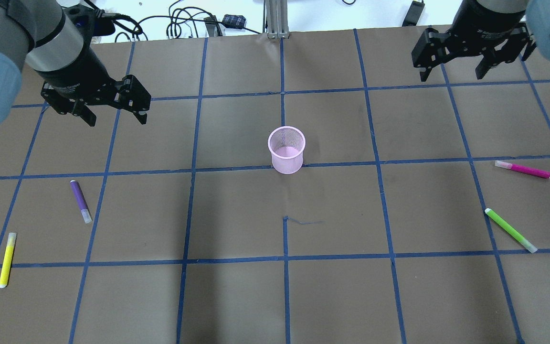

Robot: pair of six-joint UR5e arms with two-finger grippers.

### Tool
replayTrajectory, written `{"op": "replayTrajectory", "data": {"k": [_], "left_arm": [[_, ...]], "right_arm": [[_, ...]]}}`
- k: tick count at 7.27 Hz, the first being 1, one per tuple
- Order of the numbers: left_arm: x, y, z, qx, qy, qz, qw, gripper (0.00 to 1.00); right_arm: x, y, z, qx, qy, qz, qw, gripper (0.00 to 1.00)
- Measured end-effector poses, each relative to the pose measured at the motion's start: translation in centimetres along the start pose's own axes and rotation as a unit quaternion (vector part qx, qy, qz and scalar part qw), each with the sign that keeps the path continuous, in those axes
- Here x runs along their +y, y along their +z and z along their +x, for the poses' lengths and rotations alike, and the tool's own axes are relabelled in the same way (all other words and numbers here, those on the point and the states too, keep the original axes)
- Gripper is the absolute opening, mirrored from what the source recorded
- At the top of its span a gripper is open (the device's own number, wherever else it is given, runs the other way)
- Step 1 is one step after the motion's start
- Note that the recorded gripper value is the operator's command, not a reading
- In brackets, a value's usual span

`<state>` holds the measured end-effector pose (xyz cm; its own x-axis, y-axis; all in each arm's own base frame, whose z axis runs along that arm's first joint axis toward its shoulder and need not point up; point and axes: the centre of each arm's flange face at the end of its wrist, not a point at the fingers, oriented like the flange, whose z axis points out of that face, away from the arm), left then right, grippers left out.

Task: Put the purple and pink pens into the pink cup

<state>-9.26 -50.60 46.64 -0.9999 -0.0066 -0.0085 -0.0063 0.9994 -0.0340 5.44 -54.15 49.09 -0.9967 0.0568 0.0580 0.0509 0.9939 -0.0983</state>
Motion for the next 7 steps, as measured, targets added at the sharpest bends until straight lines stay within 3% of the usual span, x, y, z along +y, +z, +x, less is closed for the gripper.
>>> {"op": "replayTrajectory", "data": {"k": [2,4,6,7], "left_arm": [[-1.7,1.6,-4.2,0.000,-0.039,-0.003,0.9992,1.00],[-3.0,4.1,-13.3,0.006,-0.093,-0.023,0.9954,1.00],[-3.1,7.8,-20.5,0.016,-0.104,-0.055,0.9930,1.00],[-3.1,10.2,-23.0,0.023,-0.115,-0.064,0.9910,1.00]], "right_arm": [[-1.3,3.0,10.3,-0.008,-0.043,-0.023,0.9988,1.00],[-2.0,7.3,17.9,-0.031,-0.105,-0.046,0.9929,1.00],[-3.1,10.8,21.3,-0.040,-0.178,-0.044,0.9822,1.00],[-3.5,12.3,22.3,-0.048,-0.224,-0.039,0.9727,1.00]]}}
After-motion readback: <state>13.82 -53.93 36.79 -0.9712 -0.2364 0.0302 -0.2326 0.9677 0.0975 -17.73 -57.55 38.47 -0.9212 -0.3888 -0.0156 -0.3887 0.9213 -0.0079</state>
